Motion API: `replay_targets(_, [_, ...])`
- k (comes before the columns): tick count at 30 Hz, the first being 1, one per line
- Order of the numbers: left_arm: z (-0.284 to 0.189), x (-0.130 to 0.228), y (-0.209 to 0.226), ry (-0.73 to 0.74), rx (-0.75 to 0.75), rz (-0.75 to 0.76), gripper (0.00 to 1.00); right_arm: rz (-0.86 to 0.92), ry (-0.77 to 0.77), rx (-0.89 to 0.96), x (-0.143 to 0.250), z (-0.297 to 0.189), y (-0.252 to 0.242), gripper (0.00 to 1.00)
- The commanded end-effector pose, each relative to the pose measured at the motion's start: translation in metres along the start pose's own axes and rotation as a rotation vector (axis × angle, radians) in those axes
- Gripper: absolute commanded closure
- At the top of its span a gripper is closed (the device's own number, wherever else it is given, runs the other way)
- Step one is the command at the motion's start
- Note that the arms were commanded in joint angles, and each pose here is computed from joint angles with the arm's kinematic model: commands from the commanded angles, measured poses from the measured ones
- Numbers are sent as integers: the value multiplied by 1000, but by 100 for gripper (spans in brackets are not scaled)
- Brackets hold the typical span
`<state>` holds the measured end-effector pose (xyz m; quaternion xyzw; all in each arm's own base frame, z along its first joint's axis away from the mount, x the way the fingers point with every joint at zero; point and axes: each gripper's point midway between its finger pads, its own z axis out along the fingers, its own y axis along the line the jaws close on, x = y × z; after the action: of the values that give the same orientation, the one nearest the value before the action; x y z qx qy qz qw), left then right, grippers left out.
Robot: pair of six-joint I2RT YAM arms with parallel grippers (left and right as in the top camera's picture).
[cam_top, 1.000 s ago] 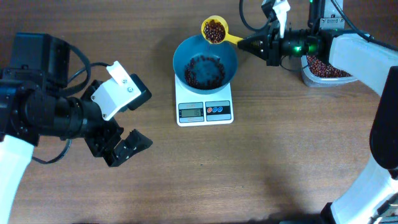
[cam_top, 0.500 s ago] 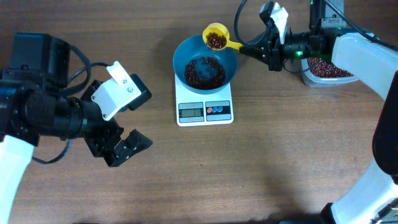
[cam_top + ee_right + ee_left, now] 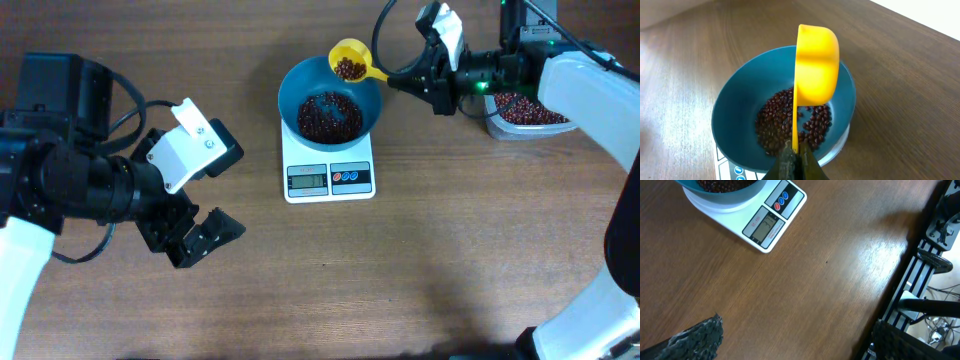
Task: Scoop item into bowl and weigh 50g on scale
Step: 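Tilt the yellow scoop with the right gripper to pour beans into the teal bowl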
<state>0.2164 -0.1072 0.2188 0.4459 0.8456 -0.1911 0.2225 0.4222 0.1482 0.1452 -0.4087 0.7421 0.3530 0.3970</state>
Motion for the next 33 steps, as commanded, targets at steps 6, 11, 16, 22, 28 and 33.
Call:
replay_targets(6, [-3, -3, 2, -10, -9, 17, 1, -38, 35, 31, -8, 3, 5, 96])
replay_targets(11, [-3, -3, 2, -10, -9, 17, 1, -48, 31, 56, -11, 3, 0, 96])
replay_targets(16, [-3, -3, 2, -10, -9, 17, 1, 95, -16, 43, -27, -2, 6, 96])
replay_targets(22, [-3, -3, 2, -10, -9, 17, 1, 157, 104, 120, -19, -14, 23, 96])
replay_targets(28, [-3, -3, 2, -10, -9, 17, 1, 41, 234, 212, -12, -4, 26, 96])
replay_targets(33, [-3, -3, 2, -10, -9, 17, 1, -33, 215, 249, -35, -13, 31, 96])
